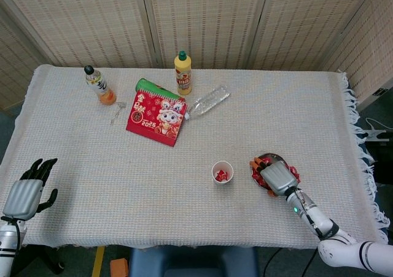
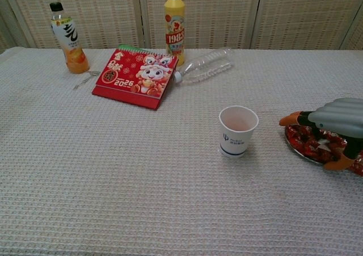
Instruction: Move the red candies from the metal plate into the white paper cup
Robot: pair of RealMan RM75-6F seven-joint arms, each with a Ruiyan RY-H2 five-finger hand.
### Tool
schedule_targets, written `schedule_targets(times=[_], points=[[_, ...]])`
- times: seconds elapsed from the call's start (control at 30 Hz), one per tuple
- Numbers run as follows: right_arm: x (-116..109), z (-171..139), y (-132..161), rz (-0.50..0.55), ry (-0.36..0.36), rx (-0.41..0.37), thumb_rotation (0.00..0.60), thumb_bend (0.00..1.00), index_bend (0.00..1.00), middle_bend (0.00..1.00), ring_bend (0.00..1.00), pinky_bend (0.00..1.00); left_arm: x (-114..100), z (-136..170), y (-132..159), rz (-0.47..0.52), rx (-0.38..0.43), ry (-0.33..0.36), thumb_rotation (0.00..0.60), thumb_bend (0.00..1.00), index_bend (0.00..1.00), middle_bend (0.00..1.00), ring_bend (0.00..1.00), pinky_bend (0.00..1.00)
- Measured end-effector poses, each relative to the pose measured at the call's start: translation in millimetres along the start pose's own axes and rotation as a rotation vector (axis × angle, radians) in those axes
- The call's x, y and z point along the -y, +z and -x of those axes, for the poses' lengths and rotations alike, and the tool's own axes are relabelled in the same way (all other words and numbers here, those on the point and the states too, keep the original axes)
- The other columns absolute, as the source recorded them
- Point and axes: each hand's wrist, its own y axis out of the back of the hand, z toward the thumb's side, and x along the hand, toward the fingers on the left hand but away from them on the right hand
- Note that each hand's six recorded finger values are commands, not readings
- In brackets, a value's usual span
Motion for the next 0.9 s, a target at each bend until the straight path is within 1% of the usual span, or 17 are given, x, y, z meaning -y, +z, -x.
schedule_targets(times=[0.1,0.23,0.5,0.67,0.77,0.9], points=[[0.5,0.3,-0.9,-0.011,-0.003,0.009,0.6,0.15,0.19,0.19,0.37,0.71,-0.1,-0.5,-0.6,0.002,-0.001,-0.001,0.6,0.46,0.0,0.08,0.02,0.22],[1.0,-0.3,-1.3,-0.019,-0.008,0.016,0.6,0.15,0.2,0.2,0.38,0.72,-0.2,-0.6,-0.9,0.003,-0.001,0.0,0.6,0.46,0.0,0.08,0.02,0.22],[1.0,-2.7,-2.3,-0.025,-0.025,0.027,0.6,0.15,0.2,0.2,0.39,0.73,0.0,-0.8,-1.1,0.002,-0.002,-0.001,0.6,0.46,0.0,0.07,0.02,0.22],[4.0,-6.2,-6.9,-0.026,-0.031,0.043,0.6,0.15,0.22,0.23,0.4,0.74,0.1,-1.0,-1.3,0.003,-0.002,-0.002,0.6,0.45,0.0,0.08,0.02,0.22],[5.8,-5.8,-8.6,-0.026,-0.031,0.048,0.6,0.15,0.25,0.28,0.44,0.77,0.7,-1.6,-1.2,0.001,-0.002,-0.005,0.6,0.45,0.0,0.08,0.02,0.22],[9.8,-3.3,-8.7,-0.025,-0.028,0.05,0.6,0.16,0.28,0.32,0.46,0.79,0.8,-1.8,-1.4,0.001,-0.004,-0.005,0.6,0.46,0.0,0.08,0.02,0.22]])
